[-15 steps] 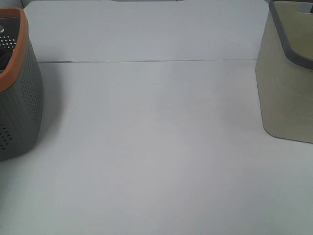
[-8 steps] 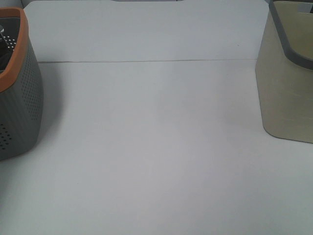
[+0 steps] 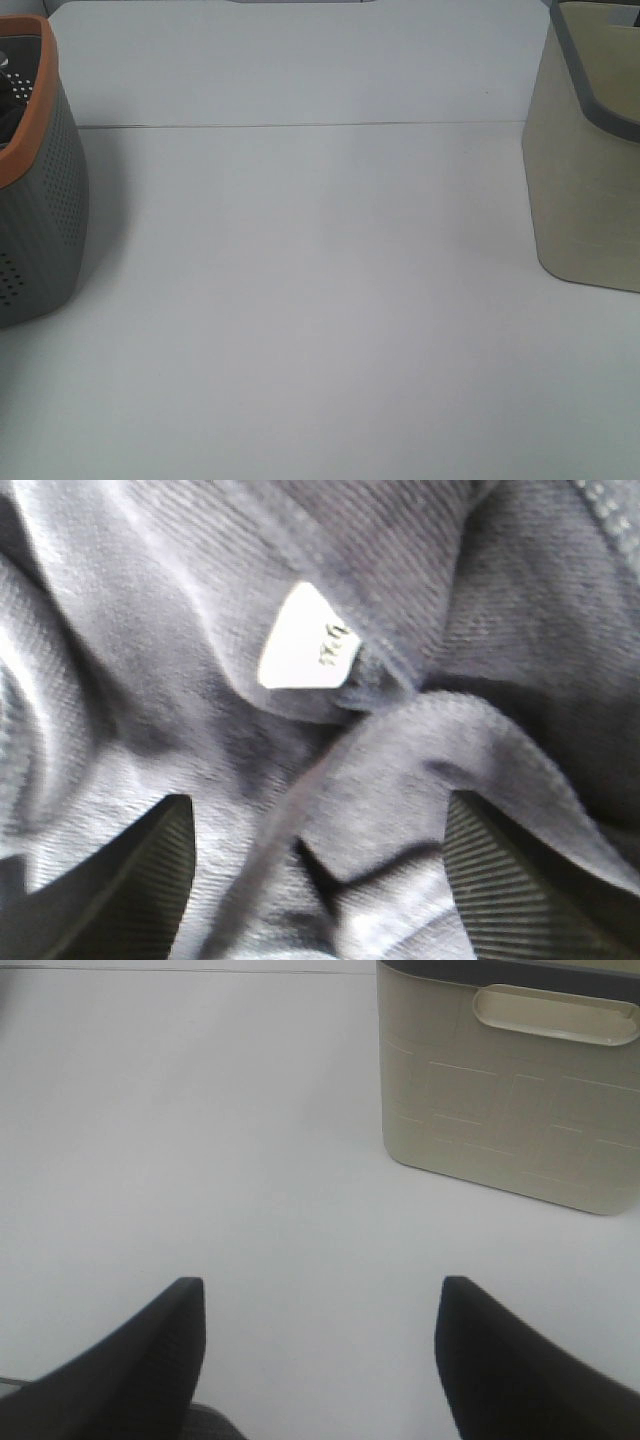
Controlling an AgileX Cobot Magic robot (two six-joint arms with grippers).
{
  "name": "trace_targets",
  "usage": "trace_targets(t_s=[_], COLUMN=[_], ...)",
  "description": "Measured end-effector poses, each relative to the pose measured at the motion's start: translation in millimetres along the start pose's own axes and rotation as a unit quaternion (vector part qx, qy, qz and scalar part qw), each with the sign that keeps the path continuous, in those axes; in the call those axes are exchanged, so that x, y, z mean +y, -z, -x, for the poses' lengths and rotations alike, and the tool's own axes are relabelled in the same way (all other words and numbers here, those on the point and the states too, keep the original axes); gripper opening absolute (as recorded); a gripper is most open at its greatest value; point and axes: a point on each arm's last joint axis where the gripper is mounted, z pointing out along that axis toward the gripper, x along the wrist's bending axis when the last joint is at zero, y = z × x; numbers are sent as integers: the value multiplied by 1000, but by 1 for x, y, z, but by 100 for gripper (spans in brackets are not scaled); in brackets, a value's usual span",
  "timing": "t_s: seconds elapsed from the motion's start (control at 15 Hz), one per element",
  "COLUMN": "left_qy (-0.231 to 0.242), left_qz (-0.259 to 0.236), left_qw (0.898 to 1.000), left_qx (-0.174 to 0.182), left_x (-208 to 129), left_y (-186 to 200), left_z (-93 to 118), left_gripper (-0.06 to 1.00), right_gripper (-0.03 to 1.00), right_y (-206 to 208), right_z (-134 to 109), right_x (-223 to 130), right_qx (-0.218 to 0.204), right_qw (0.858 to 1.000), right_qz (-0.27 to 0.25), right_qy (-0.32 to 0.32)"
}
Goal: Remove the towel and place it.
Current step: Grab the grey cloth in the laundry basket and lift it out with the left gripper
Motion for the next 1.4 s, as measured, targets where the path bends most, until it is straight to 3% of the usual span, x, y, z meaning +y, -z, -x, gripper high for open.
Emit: trace_targets(t_s=[0.2,0.47,0.67,0.87,1.07,1.2,1.4], left_qy=[-3,-21,-29,-34,-29,12,38], left_qz=[-12,-16,-18,-20,-18,-7,-11], left_qw=[1000,1000,999,999,999,999,998], left_qx=[-7,10,18,22,30,40,40], left_x=[-2,-3,-3,-3,-3,-1,-4], left_y=[0,0,0,0,0,6,47], left_z=[1,-2,-3,-4,-6,-8,-10], left_gripper=[62,34,22,2,0,0,0], right_gripper=[66,66,66,66,66,66,66], right_y=[0,0,0,0,0,0,0], right_z=[0,0,0,0,0,0,0], right_x=[0,0,0,0,0,0,0], right_qx=[0,0,0,0,0,0,0], right_qw=[1000,1000,1000,1000,1000,1000,1000], right_qz=[0,0,0,0,0,0,0], right_qy=[0,0,0,0,0,0,0])
